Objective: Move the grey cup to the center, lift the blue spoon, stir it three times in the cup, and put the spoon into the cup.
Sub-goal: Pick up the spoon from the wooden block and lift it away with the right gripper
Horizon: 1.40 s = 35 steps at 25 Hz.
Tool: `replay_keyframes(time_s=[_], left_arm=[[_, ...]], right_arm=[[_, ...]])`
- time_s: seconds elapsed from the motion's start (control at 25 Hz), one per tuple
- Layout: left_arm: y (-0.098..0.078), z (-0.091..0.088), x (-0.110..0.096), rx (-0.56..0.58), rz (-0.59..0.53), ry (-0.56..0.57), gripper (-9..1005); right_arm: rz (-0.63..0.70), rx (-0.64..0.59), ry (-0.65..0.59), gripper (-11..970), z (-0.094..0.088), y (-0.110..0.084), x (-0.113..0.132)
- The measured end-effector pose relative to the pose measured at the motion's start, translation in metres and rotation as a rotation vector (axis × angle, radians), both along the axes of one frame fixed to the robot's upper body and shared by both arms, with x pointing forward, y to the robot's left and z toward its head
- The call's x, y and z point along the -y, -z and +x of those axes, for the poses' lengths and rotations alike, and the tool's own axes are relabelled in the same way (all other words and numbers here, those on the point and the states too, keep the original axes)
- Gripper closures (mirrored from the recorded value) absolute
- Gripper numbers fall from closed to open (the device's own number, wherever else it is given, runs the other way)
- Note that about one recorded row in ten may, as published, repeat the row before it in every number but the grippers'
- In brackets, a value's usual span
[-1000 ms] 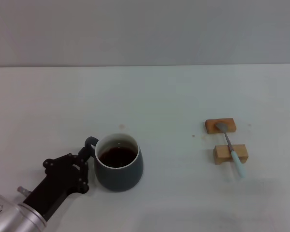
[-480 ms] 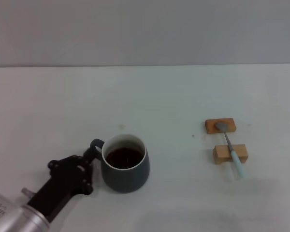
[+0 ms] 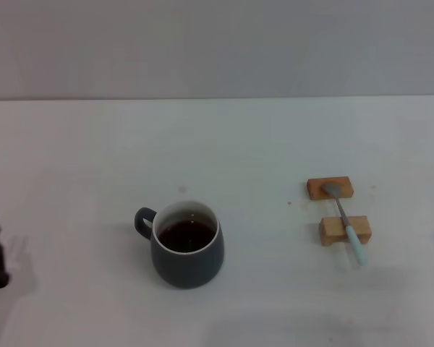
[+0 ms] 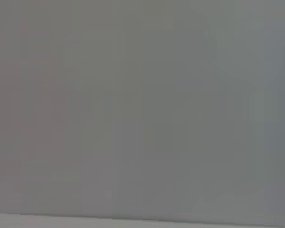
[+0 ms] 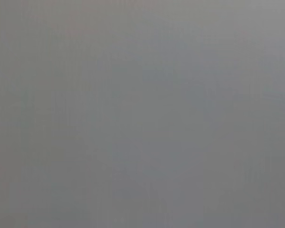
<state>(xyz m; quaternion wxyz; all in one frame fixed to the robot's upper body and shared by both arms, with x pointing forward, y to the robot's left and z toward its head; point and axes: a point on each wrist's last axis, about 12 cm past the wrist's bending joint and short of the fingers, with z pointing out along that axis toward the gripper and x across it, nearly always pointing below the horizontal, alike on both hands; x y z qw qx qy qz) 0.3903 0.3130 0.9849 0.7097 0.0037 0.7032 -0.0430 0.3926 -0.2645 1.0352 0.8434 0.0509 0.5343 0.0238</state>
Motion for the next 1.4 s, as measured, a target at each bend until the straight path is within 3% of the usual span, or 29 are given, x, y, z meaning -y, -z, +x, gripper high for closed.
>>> replay_keyframes(time_s=[0.12, 0.24, 0.48, 1.12, 1.4], left_arm=[[0.001, -0.01, -0.007, -0.002, -0.004, -0.039, 979], [0.002, -0.017, -0.009, -0.008, -0.001, -0.051, 781], [0.003, -0.018, -0.01, -0.011, 0.013, -0.051, 553], [0.001, -0.022, -0.02, 0.001, 0.025, -0.104, 139], [0.002, -0.026, -0.022, -0.006, 0.024, -0.111, 137]], right_arm=[[0.006, -0.017, -0.028, 192, 0.002, 0.001, -0.005], [0.02, -0.045, -0.059, 192, 0.004, 0.003, -0.012], [0.008, -0.105, -0.129, 192, 0.01, 0.009, -0.022], [-0.014, -0.184, -0.209, 192, 0.002, 0.019, -0.031], [-0.026, -0.252, -0.224, 193, -0.005, 0.028, -0.03]])
